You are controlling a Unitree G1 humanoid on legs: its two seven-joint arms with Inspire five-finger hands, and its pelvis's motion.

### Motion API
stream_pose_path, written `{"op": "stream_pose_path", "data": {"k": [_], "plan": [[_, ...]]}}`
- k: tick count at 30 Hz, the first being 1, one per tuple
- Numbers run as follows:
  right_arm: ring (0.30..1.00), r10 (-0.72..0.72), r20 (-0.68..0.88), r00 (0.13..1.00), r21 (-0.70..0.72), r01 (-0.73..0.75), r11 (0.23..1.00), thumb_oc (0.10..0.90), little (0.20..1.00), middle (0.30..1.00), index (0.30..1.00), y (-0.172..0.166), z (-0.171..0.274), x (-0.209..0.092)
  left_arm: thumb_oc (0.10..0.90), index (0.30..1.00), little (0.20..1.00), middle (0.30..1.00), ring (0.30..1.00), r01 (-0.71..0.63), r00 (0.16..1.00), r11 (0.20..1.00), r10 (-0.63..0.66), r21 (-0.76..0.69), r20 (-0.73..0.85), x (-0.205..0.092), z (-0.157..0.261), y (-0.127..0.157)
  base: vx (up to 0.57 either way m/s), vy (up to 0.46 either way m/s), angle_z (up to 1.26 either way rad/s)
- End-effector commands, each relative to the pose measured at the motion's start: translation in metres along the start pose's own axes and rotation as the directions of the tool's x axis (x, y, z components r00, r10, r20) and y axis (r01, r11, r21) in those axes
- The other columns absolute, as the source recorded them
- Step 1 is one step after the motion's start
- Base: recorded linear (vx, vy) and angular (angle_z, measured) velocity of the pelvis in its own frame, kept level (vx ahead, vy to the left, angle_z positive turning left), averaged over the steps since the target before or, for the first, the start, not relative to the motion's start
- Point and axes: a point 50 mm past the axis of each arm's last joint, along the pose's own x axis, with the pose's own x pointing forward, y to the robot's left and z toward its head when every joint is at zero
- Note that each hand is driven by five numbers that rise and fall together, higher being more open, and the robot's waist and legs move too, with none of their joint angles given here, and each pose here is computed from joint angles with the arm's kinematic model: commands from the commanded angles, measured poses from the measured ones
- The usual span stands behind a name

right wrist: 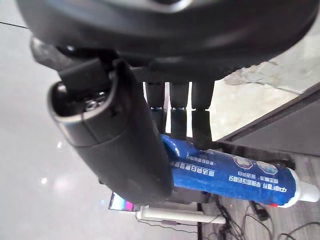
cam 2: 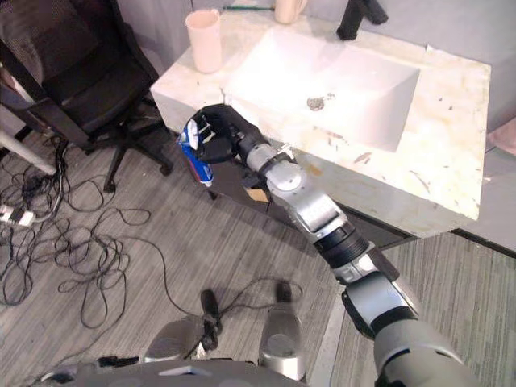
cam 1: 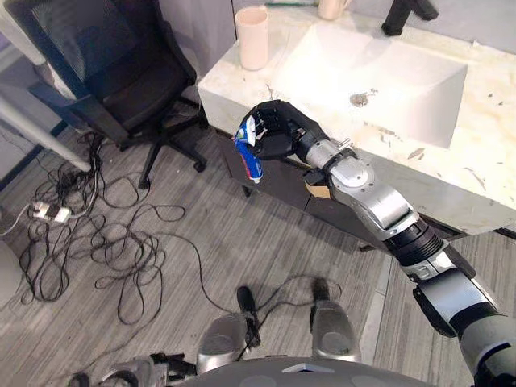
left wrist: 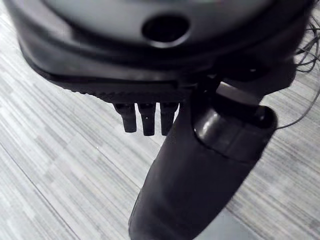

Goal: Organize the bathroom.

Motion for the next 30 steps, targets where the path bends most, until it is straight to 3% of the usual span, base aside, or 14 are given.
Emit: {"op": "stream_pose_path", "data": {"k": [1, 6, 19, 22, 30], "plan": [[0.3, -0.128, 0.447, 0.885, 0.0, 0.143, 0.99, 0.4, 0.3, 0.3, 0.3, -0.038, 0.1, 0.002, 0.8, 0.9, 0.9, 0.9, 0.9, -0.049, 0.997, 0.995, 0.053, 0.082, -0.048, -0.004, -0.007, 0.016, 0.04, -0.149, 1.55], [0.3, -0.133, 0.442, 0.887, -0.021, 0.159, 0.987, 0.4, 0.3, 0.3, 0.3, -0.041, 0.09, 0.002, 0.8, 0.9, 0.9, 0.9, 0.9, -0.002, 0.998, 0.996, 0.008, 0.091, -0.059, 0.0, 0.003, -0.002, 0.05, -0.1, 0.77], [0.3, -0.155, 0.425, 0.892, 0.003, 0.17, 0.985, 0.4, 0.3, 0.3, 0.3, -0.04, 0.084, 0.002, 0.8, 0.9, 0.9, 0.9, 0.9, -0.062, 0.997, 0.997, 0.065, 0.051, -0.049, 0.002, -0.025, 0.004, 0.07, -0.03, 0.09], [0.3, -0.148, 0.421, 0.895, 0.011, 0.159, 0.987, 0.4, 0.3, 0.3, 0.3, -0.04, 0.083, 0.005, 0.8, 0.9, 0.9, 0.9, 0.9, -0.056, 0.998, 0.997, 0.053, 0.06, 0.041, 0.001, -0.011, 0.002, 0.1, -0.104, 0.49], [0.3, -0.157, 0.438, 0.885, 0.016, 0.167, 0.986, 0.4, 0.3, 0.3, 0.3, -0.035, 0.075, 0.007, 0.8, 0.9, 0.9, 0.9, 0.9, -0.019, 0.999, 0.992, 0.013, 0.128, 0.049, 0.003, 0.004, -0.013, 0.1, 0.1, 0.16]]}}
